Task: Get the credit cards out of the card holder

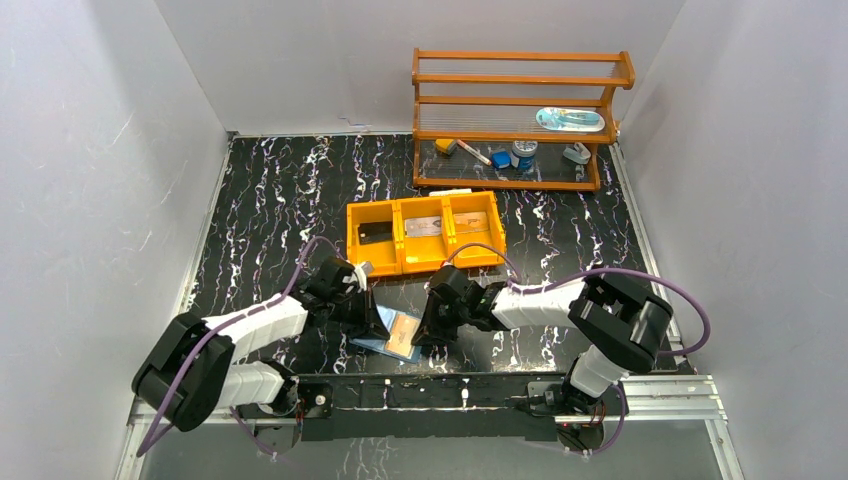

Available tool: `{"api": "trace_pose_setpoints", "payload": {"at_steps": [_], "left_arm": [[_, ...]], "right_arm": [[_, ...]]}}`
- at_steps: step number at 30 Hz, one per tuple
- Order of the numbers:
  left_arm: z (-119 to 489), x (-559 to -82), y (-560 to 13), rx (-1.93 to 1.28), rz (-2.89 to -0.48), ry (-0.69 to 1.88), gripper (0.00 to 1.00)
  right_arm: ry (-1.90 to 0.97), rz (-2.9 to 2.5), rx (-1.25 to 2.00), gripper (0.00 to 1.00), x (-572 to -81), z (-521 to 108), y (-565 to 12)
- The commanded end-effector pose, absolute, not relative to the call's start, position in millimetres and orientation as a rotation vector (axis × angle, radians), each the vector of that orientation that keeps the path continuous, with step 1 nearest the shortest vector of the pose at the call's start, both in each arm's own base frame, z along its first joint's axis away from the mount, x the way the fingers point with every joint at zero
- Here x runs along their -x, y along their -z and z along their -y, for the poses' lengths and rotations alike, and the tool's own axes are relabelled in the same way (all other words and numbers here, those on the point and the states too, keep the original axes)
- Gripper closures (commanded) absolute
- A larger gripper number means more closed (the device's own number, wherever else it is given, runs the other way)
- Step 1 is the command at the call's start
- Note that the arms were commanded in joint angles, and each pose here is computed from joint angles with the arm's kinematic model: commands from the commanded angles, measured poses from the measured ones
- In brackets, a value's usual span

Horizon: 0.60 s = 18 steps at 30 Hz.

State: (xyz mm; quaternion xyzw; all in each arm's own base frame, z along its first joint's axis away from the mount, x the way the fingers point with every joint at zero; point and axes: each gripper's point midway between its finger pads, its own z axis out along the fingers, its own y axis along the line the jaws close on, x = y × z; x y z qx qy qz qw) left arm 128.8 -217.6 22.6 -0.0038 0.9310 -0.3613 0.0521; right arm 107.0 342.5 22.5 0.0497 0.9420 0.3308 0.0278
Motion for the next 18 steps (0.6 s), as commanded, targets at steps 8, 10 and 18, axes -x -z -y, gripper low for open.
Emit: {"api": "trace_pose_setpoints", "payload": {"at_steps": [8,10,18], "left_arm": [[201,-146,-32,-0.010,-2.791,0.875,1.00],[201,-145,-32,-0.018,-2.795,0.874,1.00],[219,-136,-38,-0.107,-2.770,1.072,0.62]], "right_arm": [[-0.880,-2.910,-0.164,0.87,-109,-328,-3],[-0.877,-2.909,-0.158,0.87,-110,-329,-4],[-0.878,-2.924,-0.145,0.85,-110,-334,1]]}}
